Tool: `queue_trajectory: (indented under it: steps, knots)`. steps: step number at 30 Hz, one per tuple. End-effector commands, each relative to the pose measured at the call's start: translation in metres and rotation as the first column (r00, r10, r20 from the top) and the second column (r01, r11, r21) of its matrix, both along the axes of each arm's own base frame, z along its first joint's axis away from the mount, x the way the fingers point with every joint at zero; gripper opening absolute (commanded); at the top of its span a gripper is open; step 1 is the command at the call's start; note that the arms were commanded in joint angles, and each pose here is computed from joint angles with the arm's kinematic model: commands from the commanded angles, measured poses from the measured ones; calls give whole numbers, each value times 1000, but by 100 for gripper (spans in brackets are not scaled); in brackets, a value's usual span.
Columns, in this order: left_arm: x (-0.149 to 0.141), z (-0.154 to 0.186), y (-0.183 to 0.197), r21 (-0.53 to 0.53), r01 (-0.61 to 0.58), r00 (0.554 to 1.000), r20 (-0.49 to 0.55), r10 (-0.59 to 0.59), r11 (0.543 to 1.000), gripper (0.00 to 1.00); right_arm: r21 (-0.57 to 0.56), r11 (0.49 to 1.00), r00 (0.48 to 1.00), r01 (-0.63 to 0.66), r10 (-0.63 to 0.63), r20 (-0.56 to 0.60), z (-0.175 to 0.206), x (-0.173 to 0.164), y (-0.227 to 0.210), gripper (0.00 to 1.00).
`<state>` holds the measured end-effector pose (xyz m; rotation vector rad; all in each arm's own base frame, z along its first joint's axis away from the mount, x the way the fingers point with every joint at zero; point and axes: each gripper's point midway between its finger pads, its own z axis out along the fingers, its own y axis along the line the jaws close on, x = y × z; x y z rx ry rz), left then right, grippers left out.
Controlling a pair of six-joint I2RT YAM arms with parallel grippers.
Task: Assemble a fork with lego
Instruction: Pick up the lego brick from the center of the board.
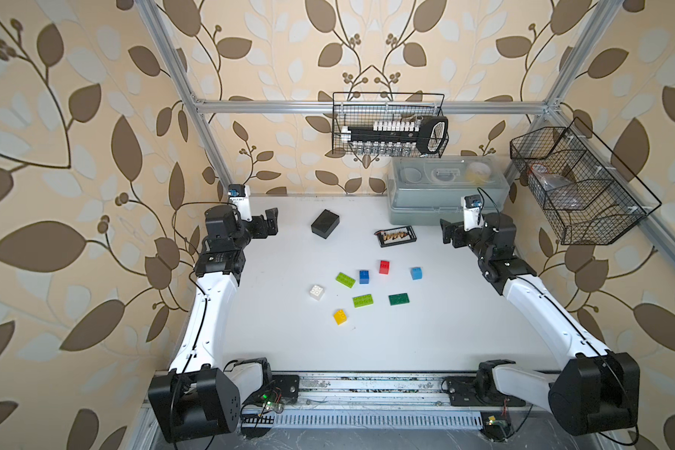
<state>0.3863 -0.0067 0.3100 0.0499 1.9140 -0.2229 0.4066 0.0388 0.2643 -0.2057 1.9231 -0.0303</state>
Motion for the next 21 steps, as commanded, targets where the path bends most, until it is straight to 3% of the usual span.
queue_trajectory:
  steps: [1,8,21]
  knots:
    - [-25,1,-25,-37,141,987,-68,-144,989,99,-62,993,974,-104,89,-208,-27,-16,18,95]
    - [-47,3,-58,-99,274,954,-93,-284,956,99,-74,985,900,-154,109,-421,-56,-32,32,93]
    - [-70,-53,-122,-125,400,889,-188,-418,908,99,-50,995,775,-84,34,-631,-137,-58,60,90]
